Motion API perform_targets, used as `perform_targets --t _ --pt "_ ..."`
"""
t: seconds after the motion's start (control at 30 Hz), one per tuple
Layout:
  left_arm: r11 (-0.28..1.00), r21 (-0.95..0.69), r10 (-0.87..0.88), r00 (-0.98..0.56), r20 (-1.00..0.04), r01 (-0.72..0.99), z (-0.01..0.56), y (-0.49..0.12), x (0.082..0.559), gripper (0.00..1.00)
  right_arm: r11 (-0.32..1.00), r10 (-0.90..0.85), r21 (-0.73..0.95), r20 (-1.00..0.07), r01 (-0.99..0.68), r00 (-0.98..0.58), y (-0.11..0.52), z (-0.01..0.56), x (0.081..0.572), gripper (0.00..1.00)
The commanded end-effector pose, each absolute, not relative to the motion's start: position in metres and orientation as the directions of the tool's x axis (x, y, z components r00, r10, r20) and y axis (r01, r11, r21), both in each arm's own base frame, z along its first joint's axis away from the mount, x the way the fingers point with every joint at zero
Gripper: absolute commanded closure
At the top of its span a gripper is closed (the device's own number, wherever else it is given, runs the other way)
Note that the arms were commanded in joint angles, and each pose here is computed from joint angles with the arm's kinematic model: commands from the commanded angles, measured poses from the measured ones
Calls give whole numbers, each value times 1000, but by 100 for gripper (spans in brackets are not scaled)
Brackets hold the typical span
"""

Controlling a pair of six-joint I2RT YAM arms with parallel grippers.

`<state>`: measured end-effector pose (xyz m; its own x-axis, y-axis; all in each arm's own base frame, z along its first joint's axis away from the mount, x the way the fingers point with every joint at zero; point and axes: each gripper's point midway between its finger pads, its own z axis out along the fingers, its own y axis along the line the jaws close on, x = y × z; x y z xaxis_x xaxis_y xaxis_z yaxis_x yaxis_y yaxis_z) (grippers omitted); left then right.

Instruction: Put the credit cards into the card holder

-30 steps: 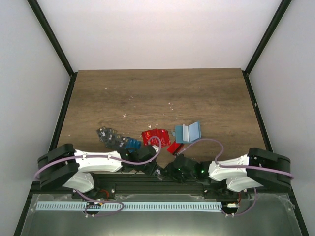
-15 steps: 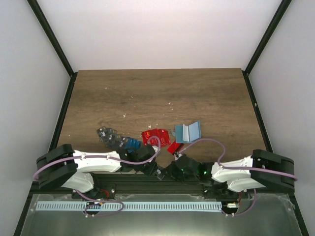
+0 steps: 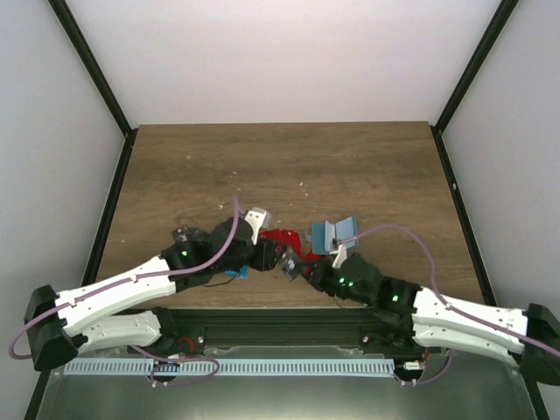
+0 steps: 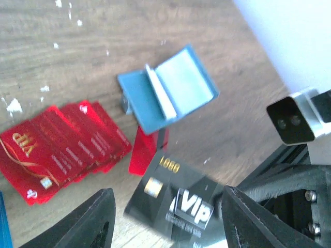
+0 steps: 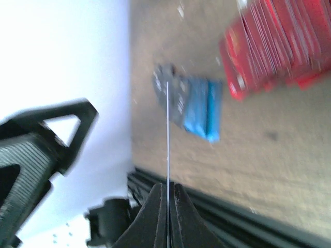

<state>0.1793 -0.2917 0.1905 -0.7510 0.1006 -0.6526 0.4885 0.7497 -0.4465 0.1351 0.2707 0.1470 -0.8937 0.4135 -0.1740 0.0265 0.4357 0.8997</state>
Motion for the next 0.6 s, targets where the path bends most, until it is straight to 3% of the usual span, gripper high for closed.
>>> perform_targets --t 0.0,0.2,0.57 --pt "697 -529 -20 -725 -688 483 235 -291 193 40 470 528 879 -351 -78 -774 240 192 178 99" --pt "540 -647 -115 -715 -690 538 278 -304 198 35 418 578 888 -423 -192 -698 226 242 210 99" --pt "250 -772 -154 -763 -627 584 307 -322 201 35 265 636 896 -440 -356 -634 221 300 219 99"
